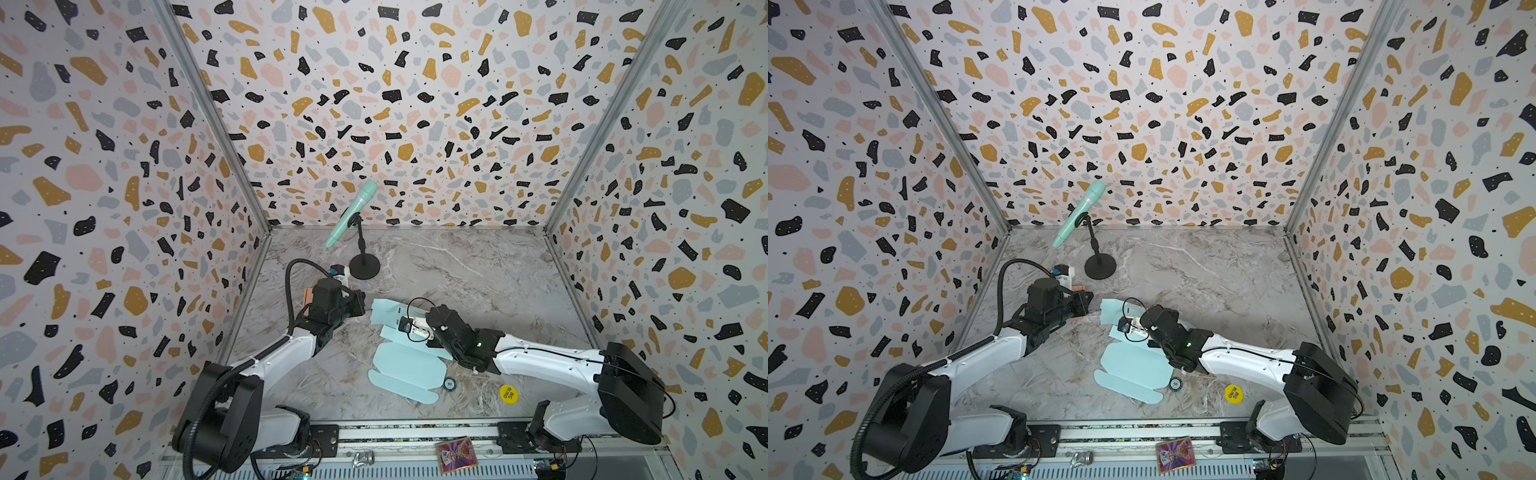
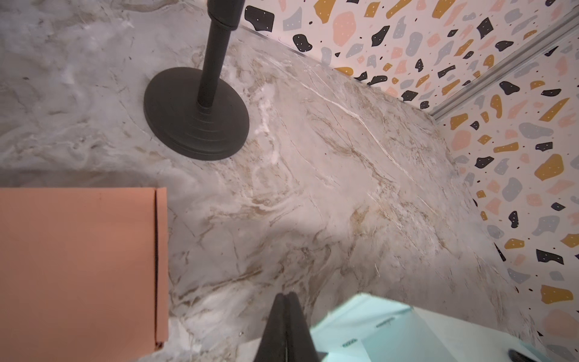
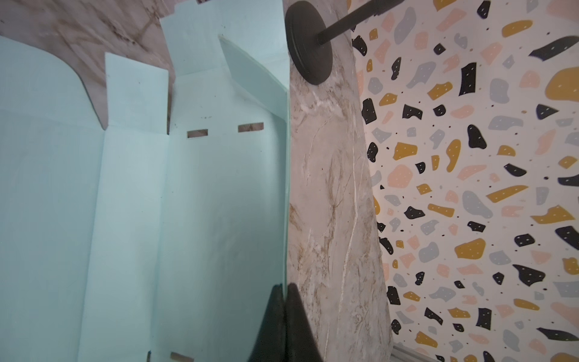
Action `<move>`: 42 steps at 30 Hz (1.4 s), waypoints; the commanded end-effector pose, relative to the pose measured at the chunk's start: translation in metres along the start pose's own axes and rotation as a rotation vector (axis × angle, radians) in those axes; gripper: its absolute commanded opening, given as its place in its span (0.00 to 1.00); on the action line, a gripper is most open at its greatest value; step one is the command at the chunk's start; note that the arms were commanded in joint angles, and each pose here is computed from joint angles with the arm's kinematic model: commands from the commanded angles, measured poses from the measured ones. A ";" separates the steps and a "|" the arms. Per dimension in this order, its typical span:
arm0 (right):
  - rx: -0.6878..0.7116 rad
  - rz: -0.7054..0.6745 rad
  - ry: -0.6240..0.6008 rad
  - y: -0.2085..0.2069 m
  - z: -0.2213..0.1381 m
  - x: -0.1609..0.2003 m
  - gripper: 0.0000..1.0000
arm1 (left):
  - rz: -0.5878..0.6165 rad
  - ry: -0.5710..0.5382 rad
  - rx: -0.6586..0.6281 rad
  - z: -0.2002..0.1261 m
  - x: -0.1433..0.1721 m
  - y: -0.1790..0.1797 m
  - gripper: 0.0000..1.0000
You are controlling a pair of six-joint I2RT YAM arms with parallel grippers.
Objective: Assemble paper box
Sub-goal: First fold the bottom flaps of a flat cardboard box at the center of the table.
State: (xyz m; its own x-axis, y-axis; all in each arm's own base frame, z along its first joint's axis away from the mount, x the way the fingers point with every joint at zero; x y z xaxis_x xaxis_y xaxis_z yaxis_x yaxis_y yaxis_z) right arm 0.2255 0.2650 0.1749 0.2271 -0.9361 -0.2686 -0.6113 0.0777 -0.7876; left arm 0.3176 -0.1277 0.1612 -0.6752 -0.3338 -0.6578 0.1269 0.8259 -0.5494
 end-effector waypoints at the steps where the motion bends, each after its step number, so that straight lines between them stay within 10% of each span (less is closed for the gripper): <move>1: 0.054 -0.065 -0.003 -0.007 -0.007 -0.003 0.00 | 0.050 0.036 0.016 0.014 -0.003 -0.001 0.07; 15: 0.133 -0.203 -0.043 -0.006 -0.013 -0.011 0.00 | 0.090 0.156 0.026 0.048 0.021 0.009 0.15; 42: 0.209 -0.313 -0.038 0.003 0.006 -0.007 0.00 | 0.126 0.167 0.188 0.015 0.068 -0.023 0.23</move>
State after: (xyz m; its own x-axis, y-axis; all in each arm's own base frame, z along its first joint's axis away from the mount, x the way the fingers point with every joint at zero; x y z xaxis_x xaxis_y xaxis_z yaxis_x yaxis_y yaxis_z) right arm 0.2255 0.2730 0.1665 0.4102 -0.9115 -0.0290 -0.3799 -0.1419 -0.9141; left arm 0.2833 -0.1703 0.1145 -0.7755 -0.1285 -0.6181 0.3045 0.7816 -0.5445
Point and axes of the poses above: each gripper's point midway between its finger pads, its own z axis out along the fingers, its own y axis along the line the jaws close on, x = y × z, the point moved 6 cm from there along -z, back along the fingers, and after that the axes turned 6 degrees about -z, right-handed, at the moved point
